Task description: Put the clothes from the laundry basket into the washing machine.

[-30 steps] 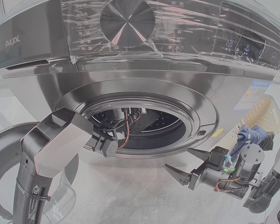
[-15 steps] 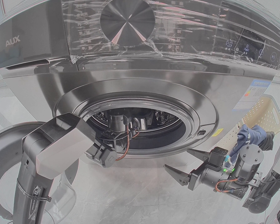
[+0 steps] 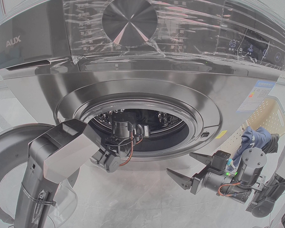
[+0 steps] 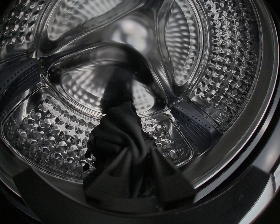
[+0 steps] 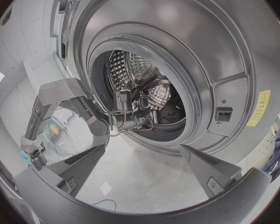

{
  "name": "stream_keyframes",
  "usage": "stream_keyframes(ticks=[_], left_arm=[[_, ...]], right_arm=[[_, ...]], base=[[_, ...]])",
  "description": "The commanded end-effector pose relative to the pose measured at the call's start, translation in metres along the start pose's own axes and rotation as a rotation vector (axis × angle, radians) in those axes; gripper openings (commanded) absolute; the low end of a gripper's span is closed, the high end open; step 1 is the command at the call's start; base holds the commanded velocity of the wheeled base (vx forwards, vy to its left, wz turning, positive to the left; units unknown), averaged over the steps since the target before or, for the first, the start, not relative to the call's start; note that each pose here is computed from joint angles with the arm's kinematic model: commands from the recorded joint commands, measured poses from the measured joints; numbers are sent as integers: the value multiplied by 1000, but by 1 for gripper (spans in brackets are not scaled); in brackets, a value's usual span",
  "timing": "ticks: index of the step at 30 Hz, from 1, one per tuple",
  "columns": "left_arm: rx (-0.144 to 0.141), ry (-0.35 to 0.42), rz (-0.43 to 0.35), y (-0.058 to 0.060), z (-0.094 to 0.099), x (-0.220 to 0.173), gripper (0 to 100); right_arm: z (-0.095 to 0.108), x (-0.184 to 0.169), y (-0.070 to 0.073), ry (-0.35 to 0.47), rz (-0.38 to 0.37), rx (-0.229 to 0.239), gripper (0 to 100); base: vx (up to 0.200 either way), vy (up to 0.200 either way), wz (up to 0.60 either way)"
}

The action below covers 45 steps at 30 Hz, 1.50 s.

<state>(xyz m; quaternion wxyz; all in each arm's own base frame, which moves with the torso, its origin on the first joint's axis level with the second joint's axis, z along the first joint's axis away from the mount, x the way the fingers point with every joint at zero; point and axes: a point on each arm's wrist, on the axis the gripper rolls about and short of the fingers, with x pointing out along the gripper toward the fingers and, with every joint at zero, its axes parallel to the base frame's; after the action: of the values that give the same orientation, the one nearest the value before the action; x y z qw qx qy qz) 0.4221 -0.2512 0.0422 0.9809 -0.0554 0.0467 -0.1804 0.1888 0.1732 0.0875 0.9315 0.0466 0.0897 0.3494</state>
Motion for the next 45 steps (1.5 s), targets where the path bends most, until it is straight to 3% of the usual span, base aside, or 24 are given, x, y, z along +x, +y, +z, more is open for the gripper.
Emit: stream_keyframes(ticks=[1, 6, 8, 13, 22, 23, 32, 36, 39, 40, 41, 45], left_arm=[[-8, -26, 5, 0, 1, 9, 0], [-32, -118, 25, 0, 17, 26, 0], [-47, -191, 47, 3, 27, 37, 0], [-60, -258, 44, 1, 37, 44, 0], [-60, -275, 52, 2, 41, 44, 0], [-60, -275, 52, 2, 41, 44, 100], [-45, -176, 15, -21, 34, 18, 100], [-16, -87, -38, -42, 34, -29, 100], [-7, -63, -90, -53, 34, -62, 100], [-7, -63, -90, -53, 34, -62, 100], [12, -58, -118, -56, 34, -86, 100], [36, -50, -205, -55, 44, -144, 100]], right_arm=[[-1, 0, 0, 3, 0, 1, 100], [-1, 0, 0, 3, 0, 1, 100], [-1, 1, 0, 2, 0, 1, 100], [-1, 1, 0, 5, 0, 1, 100], [-2, 1, 0, 8, -1, 1, 100], [-2, 1, 0, 8, -1, 3, 100], [-2, 0, 0, 11, -1, 3, 100], [-3, -1, 0, 14, -2, 3, 100], [-4, -6, 0, 26, -2, 1, 100], [-4, -6, 0, 26, -2, 1, 100], [-6, -11, 1, 36, 4, -1, 100], [-7, -26, 8, 51, 31, -5, 100]], base=[[0, 0, 0], [0, 0, 0], [0, 0, 0], [0, 0, 0], [0, 0, 0], [0, 0, 0], [0, 0, 0], [0, 0, 0], [0, 0, 0], [0, 0, 0], [0, 0, 0], [0, 0, 0]])
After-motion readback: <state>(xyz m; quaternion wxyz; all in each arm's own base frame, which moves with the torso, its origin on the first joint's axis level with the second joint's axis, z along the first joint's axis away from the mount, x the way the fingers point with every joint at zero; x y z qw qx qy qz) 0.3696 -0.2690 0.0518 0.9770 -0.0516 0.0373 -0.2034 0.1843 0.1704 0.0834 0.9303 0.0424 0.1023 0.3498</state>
